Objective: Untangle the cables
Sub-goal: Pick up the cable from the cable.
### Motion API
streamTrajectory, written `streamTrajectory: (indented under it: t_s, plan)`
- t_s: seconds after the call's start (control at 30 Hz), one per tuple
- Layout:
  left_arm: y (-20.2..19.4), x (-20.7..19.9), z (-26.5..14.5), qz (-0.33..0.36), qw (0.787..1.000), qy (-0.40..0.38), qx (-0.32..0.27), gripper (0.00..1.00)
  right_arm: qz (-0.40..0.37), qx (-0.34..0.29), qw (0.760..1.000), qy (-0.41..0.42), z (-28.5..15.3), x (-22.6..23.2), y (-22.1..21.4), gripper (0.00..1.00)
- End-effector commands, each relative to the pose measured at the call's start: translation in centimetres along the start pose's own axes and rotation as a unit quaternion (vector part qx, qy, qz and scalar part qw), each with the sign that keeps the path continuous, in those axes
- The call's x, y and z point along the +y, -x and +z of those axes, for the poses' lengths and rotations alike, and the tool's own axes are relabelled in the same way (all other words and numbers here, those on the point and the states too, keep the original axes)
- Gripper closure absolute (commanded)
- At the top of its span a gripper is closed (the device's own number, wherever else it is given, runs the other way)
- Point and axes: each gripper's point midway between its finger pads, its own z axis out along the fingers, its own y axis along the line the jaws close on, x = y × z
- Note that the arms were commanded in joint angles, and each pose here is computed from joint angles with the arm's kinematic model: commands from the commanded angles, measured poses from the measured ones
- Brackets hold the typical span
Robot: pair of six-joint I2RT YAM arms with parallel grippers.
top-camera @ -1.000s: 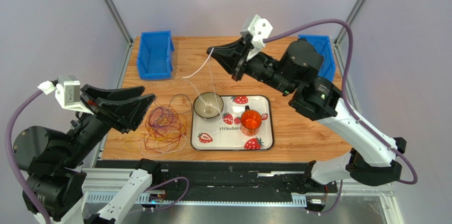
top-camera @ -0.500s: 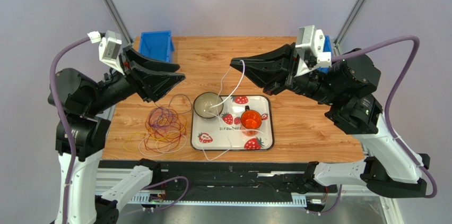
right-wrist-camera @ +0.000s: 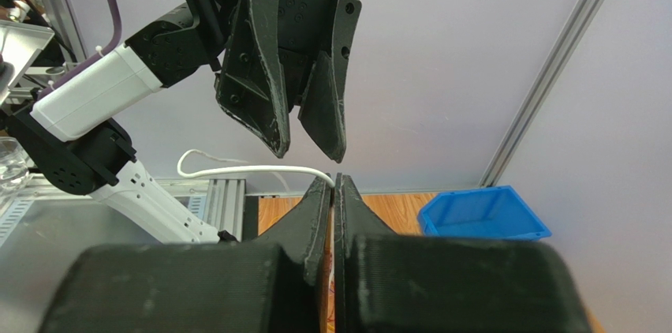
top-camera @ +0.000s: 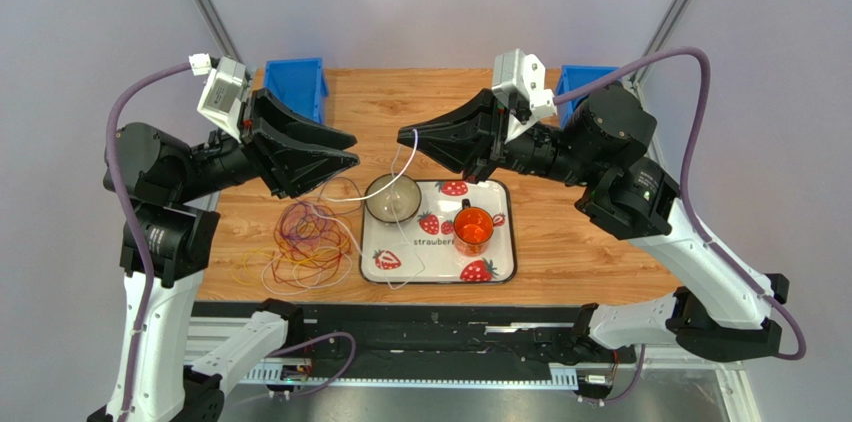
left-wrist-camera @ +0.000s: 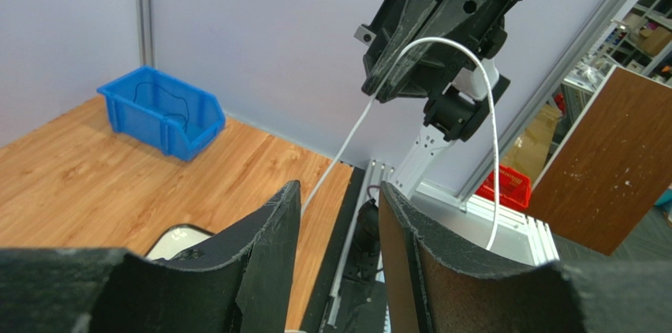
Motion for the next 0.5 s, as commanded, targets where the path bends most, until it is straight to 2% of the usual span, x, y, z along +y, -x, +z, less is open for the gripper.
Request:
streamTrajectory:
  t_s: [0.0, 0.47]
  plan:
    - [-0.6, 0.3, -0.3, 0.006, 1.0, 0.009, 0.009, 0.51, 0.0, -0.04, 0.999, 0.015, 0.3, 0.4, 2.6, 1.0]
    - [-1.8, 1.1, 0.3, 0.005, 1.0, 0.0, 0.023, 0.52, 0.015, -0.044, 0.999, 0.025, 2.7, 0.0, 2.5, 1.0]
